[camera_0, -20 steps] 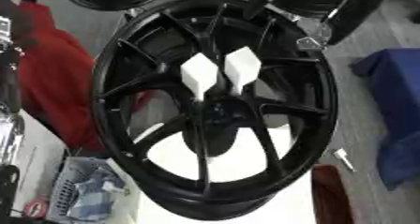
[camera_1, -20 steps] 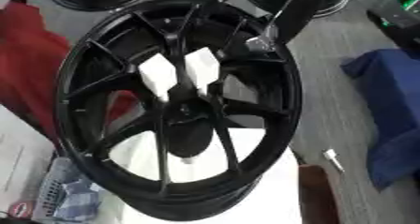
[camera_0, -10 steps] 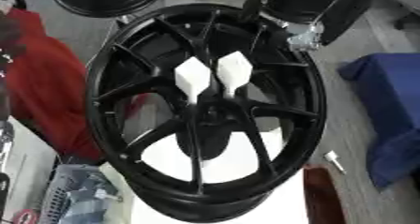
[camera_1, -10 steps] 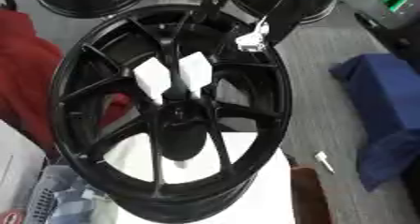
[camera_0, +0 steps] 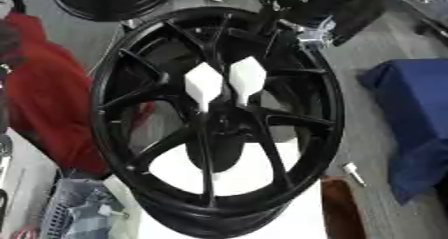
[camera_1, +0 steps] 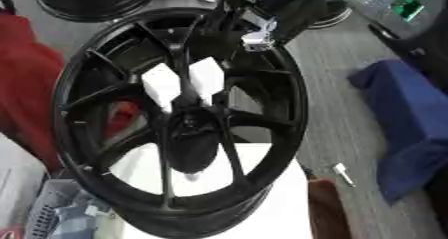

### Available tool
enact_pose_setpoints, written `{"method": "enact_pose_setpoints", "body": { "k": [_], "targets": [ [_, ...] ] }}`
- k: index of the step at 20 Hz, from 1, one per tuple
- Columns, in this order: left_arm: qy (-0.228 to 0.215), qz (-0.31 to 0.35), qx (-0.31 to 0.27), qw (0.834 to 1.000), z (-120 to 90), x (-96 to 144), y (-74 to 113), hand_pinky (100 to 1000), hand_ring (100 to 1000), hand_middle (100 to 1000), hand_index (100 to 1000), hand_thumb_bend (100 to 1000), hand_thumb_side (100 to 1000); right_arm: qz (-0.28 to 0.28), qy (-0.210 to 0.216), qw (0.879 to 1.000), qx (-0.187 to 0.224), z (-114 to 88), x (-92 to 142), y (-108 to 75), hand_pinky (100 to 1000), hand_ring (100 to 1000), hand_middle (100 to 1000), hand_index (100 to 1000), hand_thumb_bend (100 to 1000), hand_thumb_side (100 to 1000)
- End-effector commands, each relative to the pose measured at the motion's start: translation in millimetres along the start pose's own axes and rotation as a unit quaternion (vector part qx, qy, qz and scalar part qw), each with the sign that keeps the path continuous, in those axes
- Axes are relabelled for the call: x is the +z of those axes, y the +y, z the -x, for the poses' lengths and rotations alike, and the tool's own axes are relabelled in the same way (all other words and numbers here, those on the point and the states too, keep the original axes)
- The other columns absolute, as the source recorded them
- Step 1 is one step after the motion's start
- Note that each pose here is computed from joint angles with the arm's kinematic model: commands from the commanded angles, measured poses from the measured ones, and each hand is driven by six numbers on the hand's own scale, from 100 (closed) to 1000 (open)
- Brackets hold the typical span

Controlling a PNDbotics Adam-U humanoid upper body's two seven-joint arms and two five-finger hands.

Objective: Pull the pin out of the wheel hub.

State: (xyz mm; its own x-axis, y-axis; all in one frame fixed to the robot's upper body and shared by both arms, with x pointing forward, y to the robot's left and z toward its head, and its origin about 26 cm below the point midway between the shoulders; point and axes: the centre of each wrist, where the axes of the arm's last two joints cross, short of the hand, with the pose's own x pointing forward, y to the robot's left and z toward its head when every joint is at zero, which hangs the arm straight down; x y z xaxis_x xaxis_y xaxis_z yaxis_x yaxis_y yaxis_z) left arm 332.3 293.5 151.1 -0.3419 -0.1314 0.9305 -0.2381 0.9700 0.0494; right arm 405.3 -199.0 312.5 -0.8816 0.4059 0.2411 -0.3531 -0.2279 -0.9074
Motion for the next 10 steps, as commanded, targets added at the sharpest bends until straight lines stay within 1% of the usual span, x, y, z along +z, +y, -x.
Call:
{"method": "enact_pose_setpoints", "body": {
  "k": [1, 4, 5, 6, 7, 10],
  "targets": [
    [-0.014, -0.002, -0.011, 1.0, -7.8, -4.3, 6.8, 817, 821, 732, 836, 367, 712, 0.007, 0.0, 1.0, 0.001, -6.1, 5.4, -7.4, 900, 837, 864, 937, 100, 871],
    [-0.014, -0.001, -0.011, 1.0, -7.8, -4.3, 7.0, 818, 822, 732, 836, 367, 712, -0.007, 0.001, 1.0, -0.008, -4.7, 1.9, -4.2, 901, 838, 865, 937, 100, 852],
    [-0.014, -0.001, -0.011, 1.0, -7.5, -4.2, 7.0, 818, 822, 732, 837, 367, 713, -0.012, 0.001, 1.0, -0.011, -3.8, 0.2, -2.9, 901, 839, 866, 936, 100, 817],
    [-0.013, -0.001, -0.01, 1.0, -7.2, -4.1, 7.0, 818, 822, 732, 837, 367, 713, -0.017, 0.002, 1.0, -0.014, -2.6, -1.4, -1.6, 901, 839, 866, 935, 100, 813],
    [-0.012, 0.0, -0.011, 1.0, -7.1, -4.1, 6.9, 818, 823, 732, 837, 367, 713, -0.023, 0.004, 1.0, -0.018, -0.9, -3.3, 0.4, 901, 842, 868, 933, 100, 784],
    [-0.011, 0.003, -0.012, 1.0, -6.7, -4.0, 6.8, 818, 823, 732, 838, 367, 713, -0.039, 0.008, 0.999, -0.026, 3.8, -9.9, 6.1, 902, 847, 871, 930, 100, 735]
  ]
}}
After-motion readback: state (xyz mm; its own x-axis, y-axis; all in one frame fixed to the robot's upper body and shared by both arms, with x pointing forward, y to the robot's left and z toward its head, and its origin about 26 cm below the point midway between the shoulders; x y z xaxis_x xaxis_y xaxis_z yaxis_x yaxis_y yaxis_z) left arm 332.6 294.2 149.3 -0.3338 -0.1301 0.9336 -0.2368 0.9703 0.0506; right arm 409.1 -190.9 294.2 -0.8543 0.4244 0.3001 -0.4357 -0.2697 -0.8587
